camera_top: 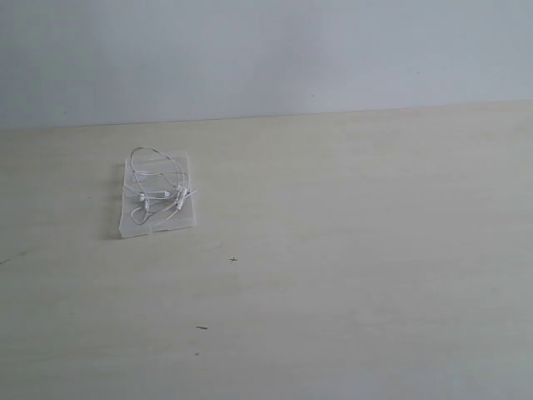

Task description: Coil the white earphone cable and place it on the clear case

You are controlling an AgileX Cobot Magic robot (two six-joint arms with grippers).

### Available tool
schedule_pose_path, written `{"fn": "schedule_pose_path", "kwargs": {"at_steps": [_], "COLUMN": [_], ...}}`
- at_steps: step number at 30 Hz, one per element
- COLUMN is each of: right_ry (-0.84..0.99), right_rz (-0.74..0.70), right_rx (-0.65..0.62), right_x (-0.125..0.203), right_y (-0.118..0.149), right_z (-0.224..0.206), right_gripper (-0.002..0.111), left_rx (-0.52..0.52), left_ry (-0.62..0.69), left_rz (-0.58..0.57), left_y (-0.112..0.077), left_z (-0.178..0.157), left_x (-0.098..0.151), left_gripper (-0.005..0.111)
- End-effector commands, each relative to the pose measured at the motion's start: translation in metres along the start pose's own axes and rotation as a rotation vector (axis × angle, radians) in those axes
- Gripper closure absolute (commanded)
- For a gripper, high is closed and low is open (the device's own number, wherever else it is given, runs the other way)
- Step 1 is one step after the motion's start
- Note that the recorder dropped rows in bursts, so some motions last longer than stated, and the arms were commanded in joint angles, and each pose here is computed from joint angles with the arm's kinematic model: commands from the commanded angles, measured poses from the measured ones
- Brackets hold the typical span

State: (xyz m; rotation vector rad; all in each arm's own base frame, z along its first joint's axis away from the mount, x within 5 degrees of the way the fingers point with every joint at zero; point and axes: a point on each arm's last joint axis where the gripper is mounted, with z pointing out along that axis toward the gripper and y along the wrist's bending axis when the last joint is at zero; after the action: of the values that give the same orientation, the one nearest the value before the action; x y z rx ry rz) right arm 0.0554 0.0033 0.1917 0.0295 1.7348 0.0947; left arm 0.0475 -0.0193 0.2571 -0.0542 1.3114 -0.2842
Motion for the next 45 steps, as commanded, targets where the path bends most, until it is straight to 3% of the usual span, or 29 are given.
{"fn": "schedule_pose_path", "kwargs": {"at_steps": [1,3,6,13,17,21,27,30,37,39,41,44,45], "right_ry": [-0.013,-0.013,-0.013,-0.013,-0.013,-0.013,-0.013,-0.013,-0.013,-0.013,-0.013,-0.013,-0.013], "right_rz": [-0.001,-0.001,-0.001,-0.001,-0.001,-0.001,-0.001,-0.001,-0.001,-0.001,-0.001,-0.001,-0.001], "right_rx": [0.004,0.004,0.004,0.004,0.004,0.004,0.004,0.004,0.004,0.004,0.004,0.004,0.004], "right_x": [0.000,0.000,0.000,0.000,0.000,0.000,0.000,0.000,0.000,0.000,0.000,0.000,0.000], "right_y": [0.000,0.000,0.000,0.000,0.000,0.000,0.000,0.000,0.000,0.000,0.000,0.000,0.000], "right_z": [0.000,0.000,0.000,0.000,0.000,0.000,0.000,0.000,0.000,0.000,0.000,0.000,0.000], "right_gripper": [0.108,0.108,0.108,0.108,0.108,0.108,0.108,0.108,0.108,0.108,0.108,0.108,0.108], "left_rx": [-0.100,-0.144,-0.188,-0.245,-0.270,-0.245,-0.264,-0.285,-0.429,-0.418,-0.397,-0.379,-0.377], "left_ry": [-0.037,-0.081,-0.117,-0.027,-0.012,0.005,0.076,0.111,0.356,0.402,0.403,0.356,0.351], "left_rz": [0.535,0.492,0.295,-0.019,-0.119,-0.004,0.296,0.389,0.524,0.520,0.426,0.130,0.101], "left_y": [0.010,0.014,0.019,0.030,0.032,0.030,0.032,0.035,0.051,0.051,0.048,0.043,0.042], "left_z": [-0.001,-0.002,-0.003,-0.005,-0.005,-0.005,-0.005,-0.006,-0.015,-0.016,-0.016,-0.014,-0.014], "left_x": [0.003,0.002,0.000,0.025,0.028,0.028,0.031,0.032,0.047,0.051,0.054,0.056,0.056], "left_gripper": [0.107,0.107,0.107,0.107,0.107,0.107,0.107,0.107,0.107,0.107,0.107,0.107,0.107]}}
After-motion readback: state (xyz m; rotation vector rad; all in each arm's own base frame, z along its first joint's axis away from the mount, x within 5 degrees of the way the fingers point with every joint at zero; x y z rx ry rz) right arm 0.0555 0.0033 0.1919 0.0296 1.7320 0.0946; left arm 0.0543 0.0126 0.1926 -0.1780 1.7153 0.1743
